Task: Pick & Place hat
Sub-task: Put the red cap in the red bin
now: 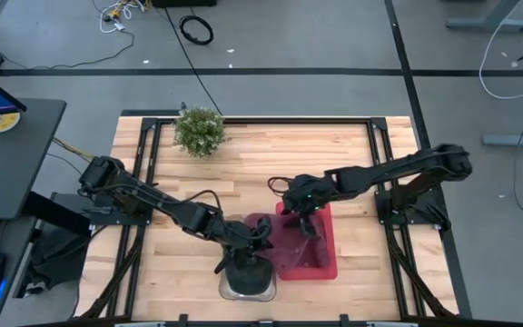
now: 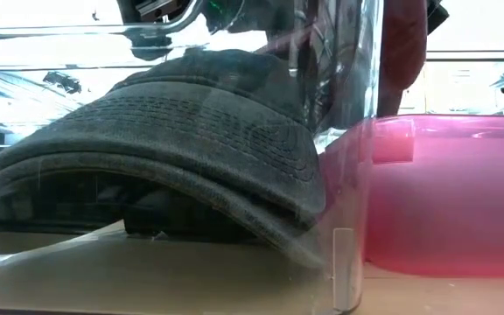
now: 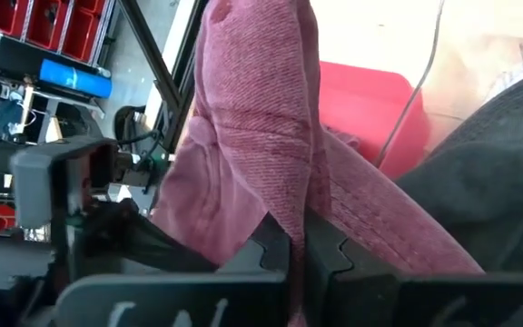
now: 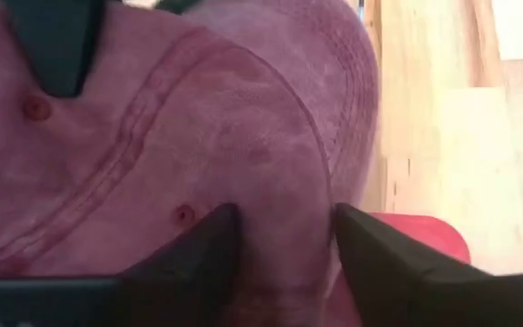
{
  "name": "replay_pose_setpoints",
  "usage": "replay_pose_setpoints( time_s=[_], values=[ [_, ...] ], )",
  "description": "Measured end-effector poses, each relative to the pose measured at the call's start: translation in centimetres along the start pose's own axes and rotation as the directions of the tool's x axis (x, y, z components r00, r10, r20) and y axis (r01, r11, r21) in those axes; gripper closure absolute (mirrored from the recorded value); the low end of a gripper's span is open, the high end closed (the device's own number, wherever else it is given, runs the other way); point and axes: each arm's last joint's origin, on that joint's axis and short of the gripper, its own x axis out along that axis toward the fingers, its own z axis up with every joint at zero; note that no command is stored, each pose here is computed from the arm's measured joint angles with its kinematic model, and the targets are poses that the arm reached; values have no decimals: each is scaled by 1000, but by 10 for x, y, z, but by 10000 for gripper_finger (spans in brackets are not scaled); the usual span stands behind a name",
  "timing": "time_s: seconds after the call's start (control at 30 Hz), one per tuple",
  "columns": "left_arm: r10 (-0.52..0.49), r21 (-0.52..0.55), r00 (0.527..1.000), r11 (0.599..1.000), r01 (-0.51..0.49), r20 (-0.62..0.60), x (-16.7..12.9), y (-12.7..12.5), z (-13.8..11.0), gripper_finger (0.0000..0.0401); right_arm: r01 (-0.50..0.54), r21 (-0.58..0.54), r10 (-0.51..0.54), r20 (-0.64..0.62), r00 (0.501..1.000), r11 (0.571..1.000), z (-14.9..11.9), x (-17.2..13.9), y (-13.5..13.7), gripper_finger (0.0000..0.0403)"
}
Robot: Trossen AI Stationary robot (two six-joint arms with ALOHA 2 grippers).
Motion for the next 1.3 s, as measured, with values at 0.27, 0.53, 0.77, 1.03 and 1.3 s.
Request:
replay_pose_setpoints(
  time_s=[0.27,0.53,0.77,1.03,1.3],
  values=[
    [7,-5,1000,1000,-7,-19,0,0,0,399,7,-81,-7,5,1000,997,8,-4,2,385],
    [30,-74,998,997,-34,-56,-1,-1,1,378,38,-61,-36,24,999,997,9,-14,4,398],
    [141,-171,973,970,-173,-182,-4,-5,7,342,146,-13,-145,41,989,989,6,-37,14,401],
    [319,-197,870,890,-411,-375,-17,-4,14,240,259,61,-264,93,960,964,2,-58,36,402],
    [364,-321,860,817,-479,-358,-55,-3,33,192,290,176,-308,80,948,941,-8,-57,59,403]
  ],
)
